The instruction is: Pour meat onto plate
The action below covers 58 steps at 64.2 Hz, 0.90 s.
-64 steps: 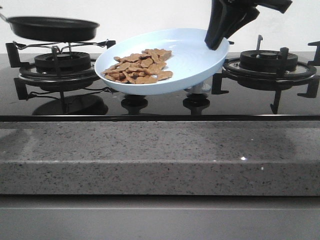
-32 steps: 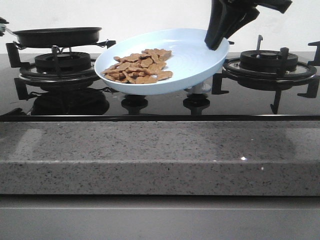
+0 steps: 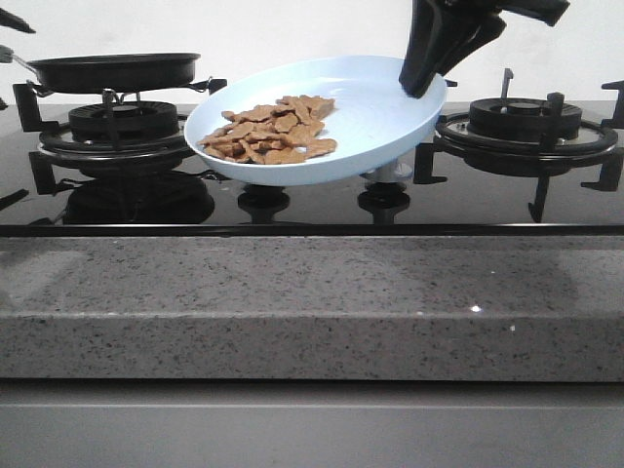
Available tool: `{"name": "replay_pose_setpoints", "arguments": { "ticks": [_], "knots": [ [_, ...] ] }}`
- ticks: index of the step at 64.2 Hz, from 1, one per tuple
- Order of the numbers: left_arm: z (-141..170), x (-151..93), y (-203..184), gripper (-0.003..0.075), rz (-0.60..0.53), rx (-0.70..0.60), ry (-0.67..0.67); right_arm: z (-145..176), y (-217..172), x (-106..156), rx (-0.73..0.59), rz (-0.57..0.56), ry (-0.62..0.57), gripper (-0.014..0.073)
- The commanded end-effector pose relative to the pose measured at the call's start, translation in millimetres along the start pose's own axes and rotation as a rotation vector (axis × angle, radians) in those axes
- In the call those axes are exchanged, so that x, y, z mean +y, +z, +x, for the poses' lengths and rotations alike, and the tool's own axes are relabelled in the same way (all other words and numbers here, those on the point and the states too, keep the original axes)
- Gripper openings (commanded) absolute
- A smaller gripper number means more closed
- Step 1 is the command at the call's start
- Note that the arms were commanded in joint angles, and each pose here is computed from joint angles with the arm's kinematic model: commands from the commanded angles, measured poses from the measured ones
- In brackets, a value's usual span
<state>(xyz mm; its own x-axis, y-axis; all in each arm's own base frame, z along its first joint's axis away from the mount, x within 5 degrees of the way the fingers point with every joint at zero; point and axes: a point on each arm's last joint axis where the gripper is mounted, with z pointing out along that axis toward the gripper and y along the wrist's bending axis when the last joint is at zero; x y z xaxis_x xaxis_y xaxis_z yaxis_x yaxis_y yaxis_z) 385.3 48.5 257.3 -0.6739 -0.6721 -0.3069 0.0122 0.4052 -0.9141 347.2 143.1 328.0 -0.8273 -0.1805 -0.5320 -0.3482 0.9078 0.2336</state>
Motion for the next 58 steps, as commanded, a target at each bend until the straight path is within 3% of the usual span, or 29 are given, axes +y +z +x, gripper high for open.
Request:
{"name": "replay_pose_setpoints", "arguments": {
  "ticks": [1,5,17,26,34,47,58],
  "knots": [
    [2.1,-38.2,-18.9,0.0507,0.088,0.041,0.11,-10.1,-28.3,7.2,-0.123,-0.02,-0.009,-0.0058],
    [6.4,-41.9,-22.3,0.0421,0.072,0.069,0.146,-10.1,-28.3,7.2,-0.123,-0.02,-0.009,-0.0058],
    [19.3,-56.9,-33.8,-0.0018,0.066,0.09,0.202,-10.1,-28.3,7.2,-0.123,-0.02,-0.009,-0.0058],
    [30.0,-71.2,-44.6,-0.002,0.091,0.096,0.242,-10.1,-28.3,7.2,-0.123,-0.02,-0.009,-0.0058],
    [42.6,-91.6,-58.5,-0.002,0.074,0.086,0.369,-10.1,-28.3,7.2,-0.123,-0.02,-0.009,-0.0058],
    [85.2,-142.5,-81.4,-0.002,-0.249,0.002,0.771,-10.1,-28.3,7.2,-0.123,-0.02,-0.009,-0.0058],
    [141.8,-178.8,-92.0,-0.002,-0.319,0.034,1.055,-10.1,-28.3,7.2,-0.123,-0.02,-0.009,-0.0058]
  ]
}}
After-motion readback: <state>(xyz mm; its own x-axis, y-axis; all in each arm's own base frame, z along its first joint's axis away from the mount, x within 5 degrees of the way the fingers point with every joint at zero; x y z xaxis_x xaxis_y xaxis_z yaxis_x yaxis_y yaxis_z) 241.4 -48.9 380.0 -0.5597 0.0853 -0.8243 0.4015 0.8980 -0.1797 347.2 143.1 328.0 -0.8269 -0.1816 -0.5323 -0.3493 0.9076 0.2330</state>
